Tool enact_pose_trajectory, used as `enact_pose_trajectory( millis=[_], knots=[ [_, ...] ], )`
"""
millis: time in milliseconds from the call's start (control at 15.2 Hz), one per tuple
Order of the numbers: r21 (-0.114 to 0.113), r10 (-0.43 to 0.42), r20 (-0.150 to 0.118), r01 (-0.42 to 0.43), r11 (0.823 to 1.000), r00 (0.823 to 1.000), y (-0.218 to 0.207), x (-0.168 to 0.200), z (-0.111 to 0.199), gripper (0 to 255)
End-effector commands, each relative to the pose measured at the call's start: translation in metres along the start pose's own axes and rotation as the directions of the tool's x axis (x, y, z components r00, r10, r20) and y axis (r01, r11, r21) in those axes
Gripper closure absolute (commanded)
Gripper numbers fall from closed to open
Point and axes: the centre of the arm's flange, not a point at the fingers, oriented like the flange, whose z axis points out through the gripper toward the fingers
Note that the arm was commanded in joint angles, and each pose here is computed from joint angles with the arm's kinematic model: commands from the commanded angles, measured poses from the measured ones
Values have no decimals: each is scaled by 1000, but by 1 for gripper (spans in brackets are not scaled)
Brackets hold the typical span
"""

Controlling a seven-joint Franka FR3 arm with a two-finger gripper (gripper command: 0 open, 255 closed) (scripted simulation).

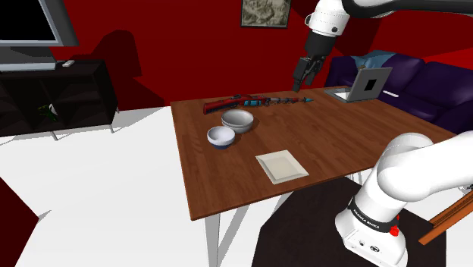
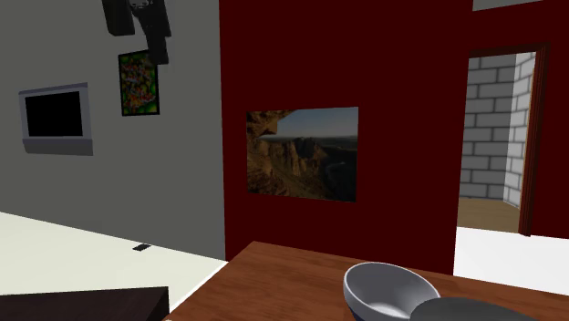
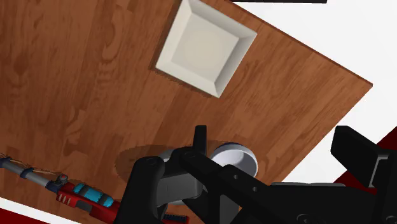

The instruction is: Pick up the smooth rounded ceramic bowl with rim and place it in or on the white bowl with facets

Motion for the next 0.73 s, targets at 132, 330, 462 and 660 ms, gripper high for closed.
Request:
enact_pose_trajectory(
  millis=[132,330,462,660],
  knots=[
    [-6,-6,8,6,1000,1000,-6,19,19,0],
    [-14,-15,21,16,1000,1000,-15,48,47,0],
    [-19,-21,29,22,1000,999,-22,67,66,0],
    [-27,-30,42,31,999,999,-31,95,95,0]
  ],
)
